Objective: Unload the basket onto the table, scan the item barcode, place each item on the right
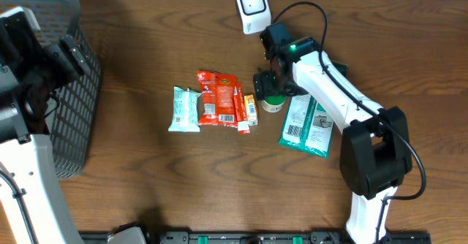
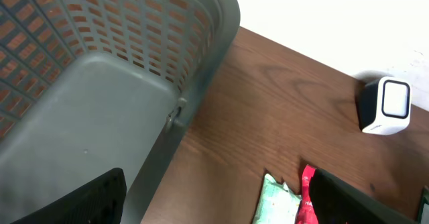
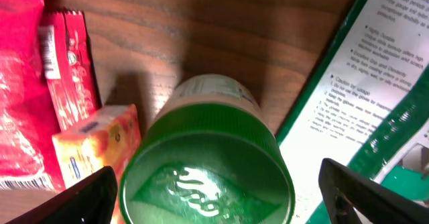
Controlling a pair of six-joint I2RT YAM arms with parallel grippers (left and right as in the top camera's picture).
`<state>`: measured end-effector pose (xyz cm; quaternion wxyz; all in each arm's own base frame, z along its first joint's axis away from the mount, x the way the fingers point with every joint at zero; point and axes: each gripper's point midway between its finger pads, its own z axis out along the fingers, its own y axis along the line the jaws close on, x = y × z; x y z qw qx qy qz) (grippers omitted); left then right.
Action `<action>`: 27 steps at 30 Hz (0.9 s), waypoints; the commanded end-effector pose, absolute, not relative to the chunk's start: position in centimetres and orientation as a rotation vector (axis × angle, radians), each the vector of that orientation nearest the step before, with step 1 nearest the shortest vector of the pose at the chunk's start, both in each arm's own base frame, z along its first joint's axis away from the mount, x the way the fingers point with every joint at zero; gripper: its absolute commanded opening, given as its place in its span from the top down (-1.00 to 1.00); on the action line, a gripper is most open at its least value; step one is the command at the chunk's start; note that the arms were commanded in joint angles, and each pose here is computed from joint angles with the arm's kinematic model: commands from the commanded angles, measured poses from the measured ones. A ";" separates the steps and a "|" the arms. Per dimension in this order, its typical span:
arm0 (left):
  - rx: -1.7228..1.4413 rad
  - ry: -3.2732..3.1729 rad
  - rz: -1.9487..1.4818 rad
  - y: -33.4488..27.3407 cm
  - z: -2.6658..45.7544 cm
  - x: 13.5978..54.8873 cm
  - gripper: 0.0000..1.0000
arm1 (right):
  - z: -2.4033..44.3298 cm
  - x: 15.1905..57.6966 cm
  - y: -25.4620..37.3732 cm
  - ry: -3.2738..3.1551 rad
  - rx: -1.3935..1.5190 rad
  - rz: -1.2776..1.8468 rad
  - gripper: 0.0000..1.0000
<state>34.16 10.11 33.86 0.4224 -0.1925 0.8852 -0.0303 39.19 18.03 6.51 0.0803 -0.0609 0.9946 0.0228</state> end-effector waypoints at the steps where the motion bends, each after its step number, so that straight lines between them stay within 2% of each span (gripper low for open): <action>1: -0.465 2.214 -0.073 10.1 34.2 34.3 -0.74 | 5.7 39.2 17.5 2.985 -0.134 0.065 -0.79; 15: -0.465 2.214 -0.073 10.1 34.2 34.3 -0.74 | 4.8 38.9 17.9 2.995 -0.140 0.095 -0.71; 21: -0.465 2.214 -0.073 10.1 34.2 34.3 -0.74 | 4.0 38.8 17.9 2.992 -0.140 0.097 -0.56; 27: -0.465 2.214 -0.073 10.1 34.2 34.3 -0.75 | 3.6 38.5 17.7 3.001 -0.141 0.091 -0.54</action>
